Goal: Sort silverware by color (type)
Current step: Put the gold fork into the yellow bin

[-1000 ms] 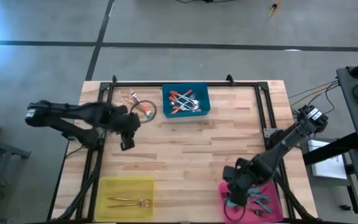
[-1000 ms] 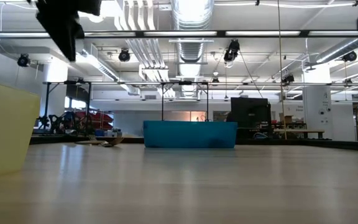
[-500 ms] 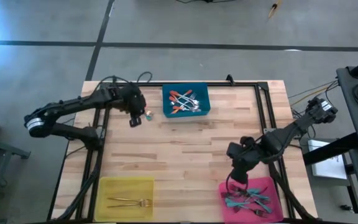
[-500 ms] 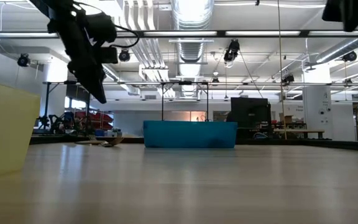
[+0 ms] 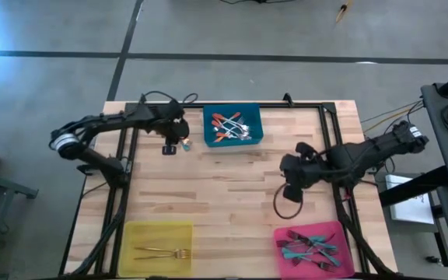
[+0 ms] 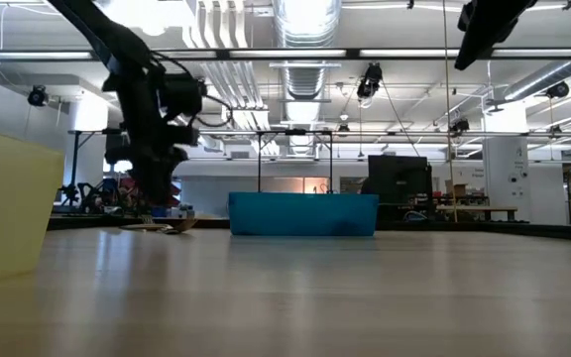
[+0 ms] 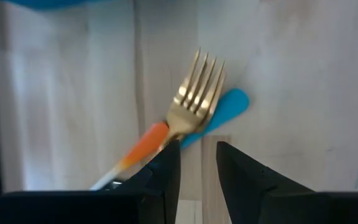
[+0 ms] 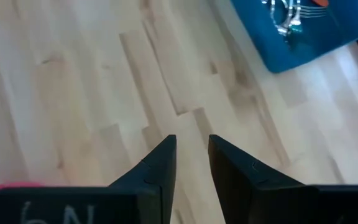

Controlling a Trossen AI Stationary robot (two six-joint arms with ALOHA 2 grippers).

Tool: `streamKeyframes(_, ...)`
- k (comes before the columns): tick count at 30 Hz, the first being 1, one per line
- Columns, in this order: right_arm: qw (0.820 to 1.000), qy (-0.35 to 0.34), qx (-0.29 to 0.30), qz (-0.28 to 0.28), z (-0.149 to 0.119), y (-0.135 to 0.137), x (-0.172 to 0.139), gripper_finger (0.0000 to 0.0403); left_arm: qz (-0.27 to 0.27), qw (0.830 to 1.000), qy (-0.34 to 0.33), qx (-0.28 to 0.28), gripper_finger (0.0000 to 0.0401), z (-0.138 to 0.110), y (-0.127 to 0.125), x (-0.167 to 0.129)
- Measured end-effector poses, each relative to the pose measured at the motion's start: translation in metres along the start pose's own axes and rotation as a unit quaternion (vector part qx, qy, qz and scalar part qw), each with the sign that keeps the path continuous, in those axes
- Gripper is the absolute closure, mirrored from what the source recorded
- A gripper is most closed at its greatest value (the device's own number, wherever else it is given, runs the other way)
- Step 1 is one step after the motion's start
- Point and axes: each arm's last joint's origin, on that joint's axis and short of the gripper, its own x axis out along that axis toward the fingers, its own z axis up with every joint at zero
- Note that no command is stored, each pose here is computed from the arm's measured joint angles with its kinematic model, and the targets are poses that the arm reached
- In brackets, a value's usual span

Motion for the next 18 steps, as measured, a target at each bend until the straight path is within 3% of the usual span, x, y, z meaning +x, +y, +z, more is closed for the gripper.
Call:
streamKeyframes(4,1.0,0.001,-0.001,-0.01,0.004,-0.008,0.003,0.0314,-0.018,0.999,0.027,-0.012,0.0314,-0.003,0.006,0.014)
streamKeyframes(18,1.0,0.003,0.01,-0.024,0.01,-0.019,0.007,0.0314,-0.028,0.998,0.052,-0.029,0.0314,-0.001,0.037,0.023)
